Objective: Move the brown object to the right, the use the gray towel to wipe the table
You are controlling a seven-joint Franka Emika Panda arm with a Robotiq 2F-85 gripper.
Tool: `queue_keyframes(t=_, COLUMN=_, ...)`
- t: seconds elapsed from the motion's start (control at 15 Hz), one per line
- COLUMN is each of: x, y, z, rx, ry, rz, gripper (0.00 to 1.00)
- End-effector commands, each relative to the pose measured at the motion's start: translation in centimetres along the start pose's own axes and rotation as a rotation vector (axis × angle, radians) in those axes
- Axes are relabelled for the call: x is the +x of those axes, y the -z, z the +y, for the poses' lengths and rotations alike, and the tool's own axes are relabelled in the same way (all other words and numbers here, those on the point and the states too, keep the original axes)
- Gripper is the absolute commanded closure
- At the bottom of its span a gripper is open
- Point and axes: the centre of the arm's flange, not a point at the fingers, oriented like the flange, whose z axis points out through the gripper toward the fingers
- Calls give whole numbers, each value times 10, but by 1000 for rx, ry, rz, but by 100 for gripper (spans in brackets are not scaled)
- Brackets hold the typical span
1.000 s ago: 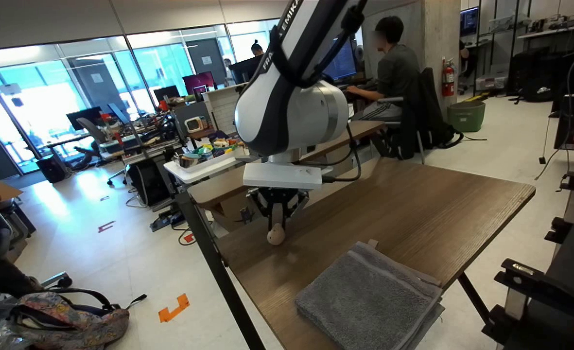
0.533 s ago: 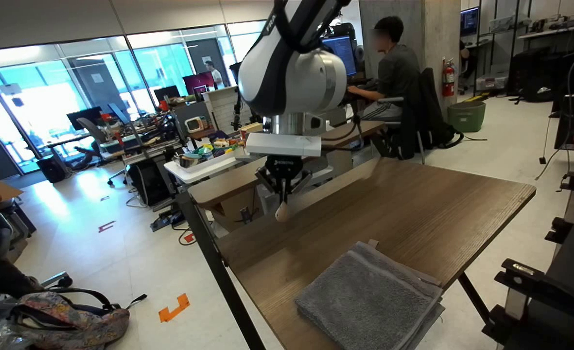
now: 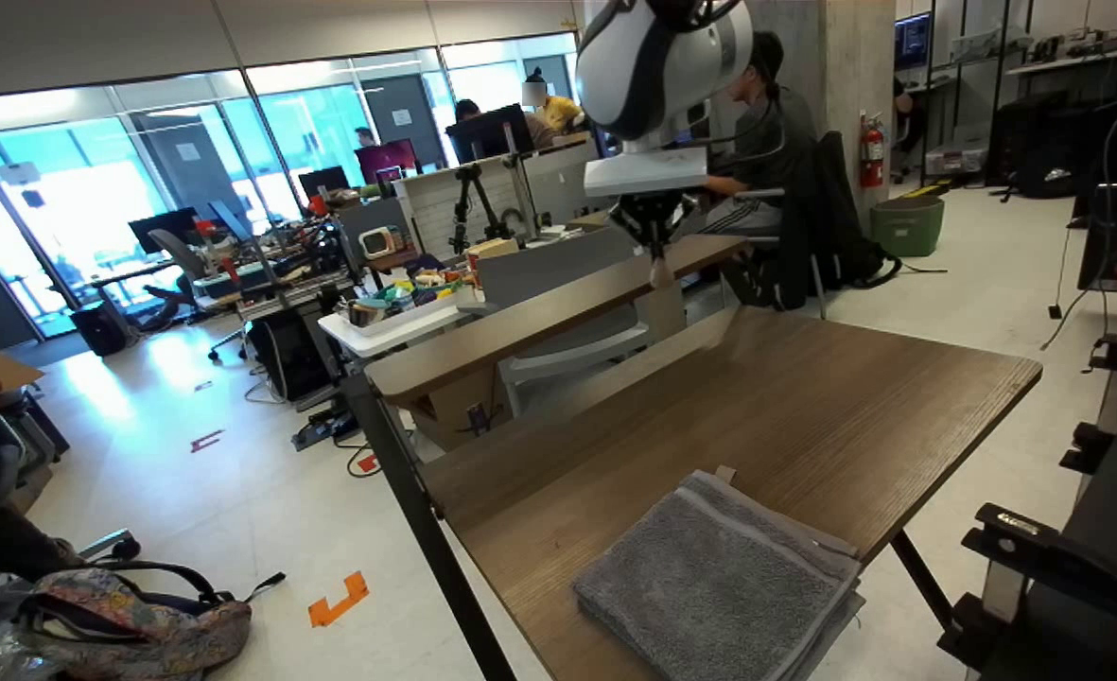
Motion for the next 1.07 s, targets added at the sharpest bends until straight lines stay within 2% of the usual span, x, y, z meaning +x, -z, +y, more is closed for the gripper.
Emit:
queue_keyframes(t=0.0, x=25, y=-22, z=35, rx=-162, ry=-102, rz=63, gripper=99)
queue_keyframes(t=0.47, x=23, y=-102, z=119, rx=-547, ry=-210, rz=92, gripper=99)
queue_keyframes(t=0.6, x=13, y=-113, z=129, rx=-586, ry=-193, rz=58, gripper=99)
queue_keyframes(t=0.8, x=-11, y=-117, z=112, rx=-444, ry=-143, rz=11, gripper=99)
queue_keyframes(t=0.87, x=-17, y=-116, z=105, rx=-389, ry=-136, rz=10, gripper=71)
queue_keyframes(t=1.0, x=-30, y=-113, z=90, rx=-274, ry=-103, rz=19, gripper=63)
